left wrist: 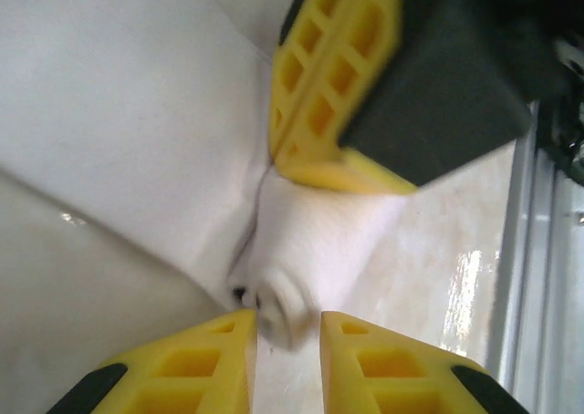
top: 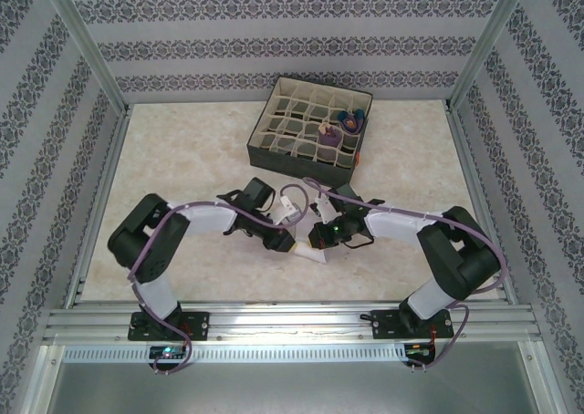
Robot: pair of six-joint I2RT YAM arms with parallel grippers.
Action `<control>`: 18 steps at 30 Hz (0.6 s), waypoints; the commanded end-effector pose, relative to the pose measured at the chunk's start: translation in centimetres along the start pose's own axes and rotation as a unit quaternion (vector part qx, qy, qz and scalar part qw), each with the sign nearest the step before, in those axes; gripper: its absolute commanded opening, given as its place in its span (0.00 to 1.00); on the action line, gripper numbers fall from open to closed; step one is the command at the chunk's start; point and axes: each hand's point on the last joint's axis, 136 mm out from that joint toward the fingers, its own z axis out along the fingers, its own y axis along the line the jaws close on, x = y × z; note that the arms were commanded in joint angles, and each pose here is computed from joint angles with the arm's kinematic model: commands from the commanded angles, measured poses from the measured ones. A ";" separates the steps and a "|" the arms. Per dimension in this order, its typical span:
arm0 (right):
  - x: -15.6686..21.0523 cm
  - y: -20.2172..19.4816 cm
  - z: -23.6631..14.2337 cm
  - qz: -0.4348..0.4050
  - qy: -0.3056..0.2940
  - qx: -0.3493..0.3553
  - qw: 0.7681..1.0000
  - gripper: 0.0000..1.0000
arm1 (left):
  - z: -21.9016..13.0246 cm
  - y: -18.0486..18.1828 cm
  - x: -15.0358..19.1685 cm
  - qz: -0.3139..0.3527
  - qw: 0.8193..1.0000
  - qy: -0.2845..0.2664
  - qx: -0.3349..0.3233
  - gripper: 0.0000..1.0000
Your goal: Roll the socks
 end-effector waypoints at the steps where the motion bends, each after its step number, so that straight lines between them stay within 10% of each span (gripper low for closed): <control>1: 3.1 -2.5 1.0 0.035 0.060 0.055 0.996 0.00 | -2.0 -0.2 -1.8 0.144 0.985 -0.069 -0.062 0.25; 7: 3.6 -2.9 1.8 0.041 0.085 0.055 0.994 0.00 | -3.3 -3.1 -1.5 0.395 0.889 -0.130 -0.194 0.32; 18: 3.8 -3.0 2.5 0.047 0.106 0.059 0.992 0.00 | 0.3 -2.5 -1.2 0.485 0.841 -0.039 -0.238 0.41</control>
